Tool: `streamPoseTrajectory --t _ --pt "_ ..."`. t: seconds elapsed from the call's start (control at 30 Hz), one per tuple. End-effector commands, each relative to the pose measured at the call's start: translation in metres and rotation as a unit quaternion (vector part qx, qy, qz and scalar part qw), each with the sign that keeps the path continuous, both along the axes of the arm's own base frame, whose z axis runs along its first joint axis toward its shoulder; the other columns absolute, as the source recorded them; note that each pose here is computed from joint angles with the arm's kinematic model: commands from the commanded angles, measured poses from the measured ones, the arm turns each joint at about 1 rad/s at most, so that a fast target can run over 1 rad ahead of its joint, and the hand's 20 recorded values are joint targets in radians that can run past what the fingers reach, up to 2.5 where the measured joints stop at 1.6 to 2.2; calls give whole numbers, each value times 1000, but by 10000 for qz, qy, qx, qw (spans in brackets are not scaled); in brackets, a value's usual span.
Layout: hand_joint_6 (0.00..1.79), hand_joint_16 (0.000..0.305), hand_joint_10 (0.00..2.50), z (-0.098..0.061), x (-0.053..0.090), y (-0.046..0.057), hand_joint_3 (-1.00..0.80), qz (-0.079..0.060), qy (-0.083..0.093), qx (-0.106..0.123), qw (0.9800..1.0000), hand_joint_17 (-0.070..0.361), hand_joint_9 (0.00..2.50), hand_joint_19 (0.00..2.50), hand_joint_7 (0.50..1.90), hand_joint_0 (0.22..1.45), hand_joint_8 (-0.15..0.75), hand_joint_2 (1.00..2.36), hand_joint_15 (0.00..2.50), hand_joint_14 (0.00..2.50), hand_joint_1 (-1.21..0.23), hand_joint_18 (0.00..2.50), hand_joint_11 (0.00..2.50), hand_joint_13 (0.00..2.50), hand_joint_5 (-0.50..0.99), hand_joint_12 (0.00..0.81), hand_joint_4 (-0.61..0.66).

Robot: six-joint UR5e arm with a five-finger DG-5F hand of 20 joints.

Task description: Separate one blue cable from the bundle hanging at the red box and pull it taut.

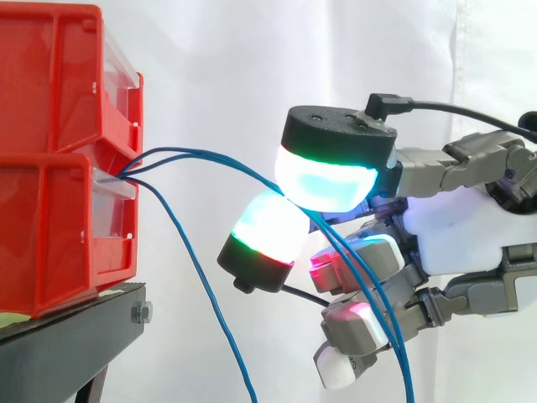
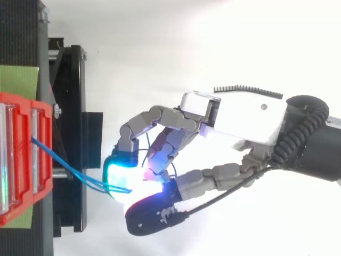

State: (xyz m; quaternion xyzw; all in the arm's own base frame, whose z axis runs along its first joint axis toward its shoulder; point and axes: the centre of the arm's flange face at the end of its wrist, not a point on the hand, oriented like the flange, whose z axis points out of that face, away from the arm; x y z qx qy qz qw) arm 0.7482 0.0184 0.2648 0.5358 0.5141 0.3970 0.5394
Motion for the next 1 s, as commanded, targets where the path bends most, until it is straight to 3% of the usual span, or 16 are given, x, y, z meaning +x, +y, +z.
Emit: streamPoseTrajectory --t 0.0,0.67,0.83,0.97 --pt "841 52 10 1 0 0 -237 2 -14 4 10000 118 1096 646 953 617 236 1018 1022 28 -526 626 1500 1014 -233 358 71" --pt "818 52 13 1 0 2 -206 10 -14 4 10000 117 1065 641 897 622 245 1019 998 28 -515 621 1460 996 -222 359 94" --pt "826 52 10 0 0 1 -179 10 -7 2 10000 117 1056 620 926 618 240 1022 988 28 -633 637 1479 994 -226 358 93" --pt "872 52 8 0 0 2 -290 10 -7 2 10000 116 1037 607 900 606 248 1017 989 28 -728 649 1505 998 -240 356 110"
